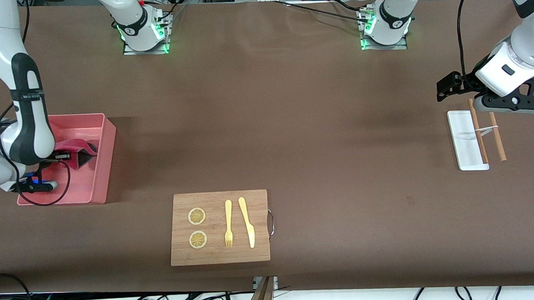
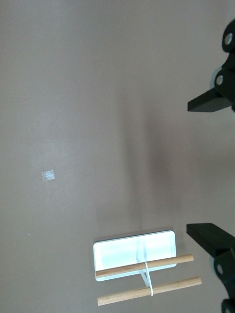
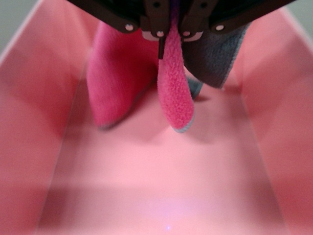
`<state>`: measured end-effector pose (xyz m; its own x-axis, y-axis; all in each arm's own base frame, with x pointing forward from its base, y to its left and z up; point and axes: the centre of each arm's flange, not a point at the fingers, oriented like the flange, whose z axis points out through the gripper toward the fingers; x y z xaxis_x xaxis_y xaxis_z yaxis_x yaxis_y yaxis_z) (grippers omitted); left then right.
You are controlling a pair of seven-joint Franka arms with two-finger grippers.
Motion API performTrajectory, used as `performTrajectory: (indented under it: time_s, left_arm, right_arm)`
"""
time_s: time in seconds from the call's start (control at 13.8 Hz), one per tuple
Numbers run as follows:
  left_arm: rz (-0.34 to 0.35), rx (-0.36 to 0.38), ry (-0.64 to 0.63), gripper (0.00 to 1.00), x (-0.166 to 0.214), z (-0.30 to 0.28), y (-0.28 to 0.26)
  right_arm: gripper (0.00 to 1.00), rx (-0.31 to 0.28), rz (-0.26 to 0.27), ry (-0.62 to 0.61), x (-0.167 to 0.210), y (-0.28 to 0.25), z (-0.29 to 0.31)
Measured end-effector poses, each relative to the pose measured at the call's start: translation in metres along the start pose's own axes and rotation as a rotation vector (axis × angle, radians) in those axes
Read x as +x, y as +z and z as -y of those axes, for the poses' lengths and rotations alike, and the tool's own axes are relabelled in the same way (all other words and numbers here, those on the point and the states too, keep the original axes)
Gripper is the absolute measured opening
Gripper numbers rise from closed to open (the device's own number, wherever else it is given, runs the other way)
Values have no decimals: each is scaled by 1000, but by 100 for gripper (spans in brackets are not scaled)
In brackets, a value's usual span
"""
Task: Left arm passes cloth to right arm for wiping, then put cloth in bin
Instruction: 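Carry the cloth into the pink bin with the right gripper, then open the right gripper and lift it out of the bin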
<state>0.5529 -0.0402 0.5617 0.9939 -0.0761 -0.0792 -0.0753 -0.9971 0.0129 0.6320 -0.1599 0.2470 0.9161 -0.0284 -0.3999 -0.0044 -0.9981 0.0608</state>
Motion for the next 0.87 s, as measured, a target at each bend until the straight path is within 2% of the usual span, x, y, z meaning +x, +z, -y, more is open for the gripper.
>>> performTrajectory:
  time_s: [0.07,0.22,0.36,0.72,0.87]
  left_arm:
    - [0,0,0,100,0,0,0]
    - [1,0,0,100,0,0,0]
    - [1,0,0,100,0,0,0]
    - [2,0,0,100,0,0,0]
    - [2,0,0,100,0,0,0]
  right_arm:
    - [8,-6,-28,-1,5,5,0]
    - [26,0,-59,2,10,4,1]
    - [47,23,-76,1,4,-16,5]
    - [99,82,-115,-40,-65,-143,43]
    - [100,98,-138,-15,-96,-186,71]
